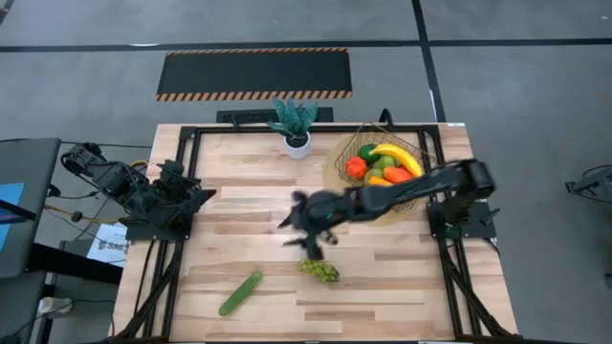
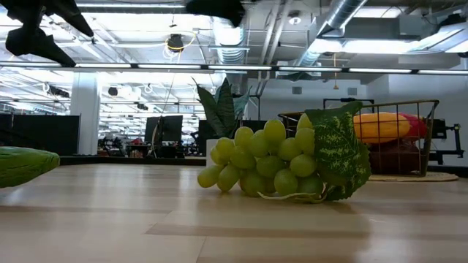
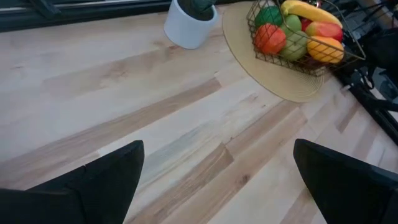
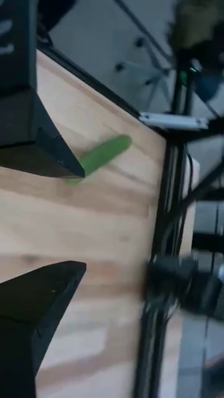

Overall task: Build produce basket
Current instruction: Put the green cucumber into the wire basket

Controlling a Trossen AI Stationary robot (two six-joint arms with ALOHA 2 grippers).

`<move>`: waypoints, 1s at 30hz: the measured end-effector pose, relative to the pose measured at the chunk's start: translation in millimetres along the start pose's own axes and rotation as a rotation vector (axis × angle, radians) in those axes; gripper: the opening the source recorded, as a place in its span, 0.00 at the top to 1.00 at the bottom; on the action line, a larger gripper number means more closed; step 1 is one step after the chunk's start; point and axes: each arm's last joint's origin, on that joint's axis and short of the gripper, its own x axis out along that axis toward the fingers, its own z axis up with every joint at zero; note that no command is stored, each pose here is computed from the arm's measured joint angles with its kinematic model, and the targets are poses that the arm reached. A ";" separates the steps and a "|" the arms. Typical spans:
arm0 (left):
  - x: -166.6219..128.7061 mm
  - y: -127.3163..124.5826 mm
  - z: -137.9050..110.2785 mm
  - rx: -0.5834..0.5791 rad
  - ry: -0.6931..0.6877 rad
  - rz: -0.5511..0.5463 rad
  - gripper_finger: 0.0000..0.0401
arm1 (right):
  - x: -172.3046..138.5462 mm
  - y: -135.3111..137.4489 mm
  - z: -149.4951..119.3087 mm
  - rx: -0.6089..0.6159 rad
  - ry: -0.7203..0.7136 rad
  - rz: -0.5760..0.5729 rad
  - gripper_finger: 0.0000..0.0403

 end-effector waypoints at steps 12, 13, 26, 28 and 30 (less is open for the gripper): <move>0.0 0.0 -0.1 0.018 0.003 -0.001 0.01 | 121.7 42.5 14.1 -0.229 -0.043 0.147 0.38; 0.0 0.0 -0.2 0.018 0.007 -0.001 0.01 | 130.6 43.5 12.7 -0.235 -0.050 0.159 0.38; 0.0 0.0 -0.7 0.037 0.024 -0.004 0.01 | 206.7 49.1 -35.6 -0.232 0.014 0.282 0.38; 0.0 -0.1 -0.7 0.038 0.024 -0.004 0.01 | 213.0 49.7 -47.0 -0.227 0.051 0.293 0.38; 0.0 -0.1 -0.7 0.039 0.024 -0.004 0.01 | 217.4 49.7 -57.6 -0.221 0.095 0.302 0.38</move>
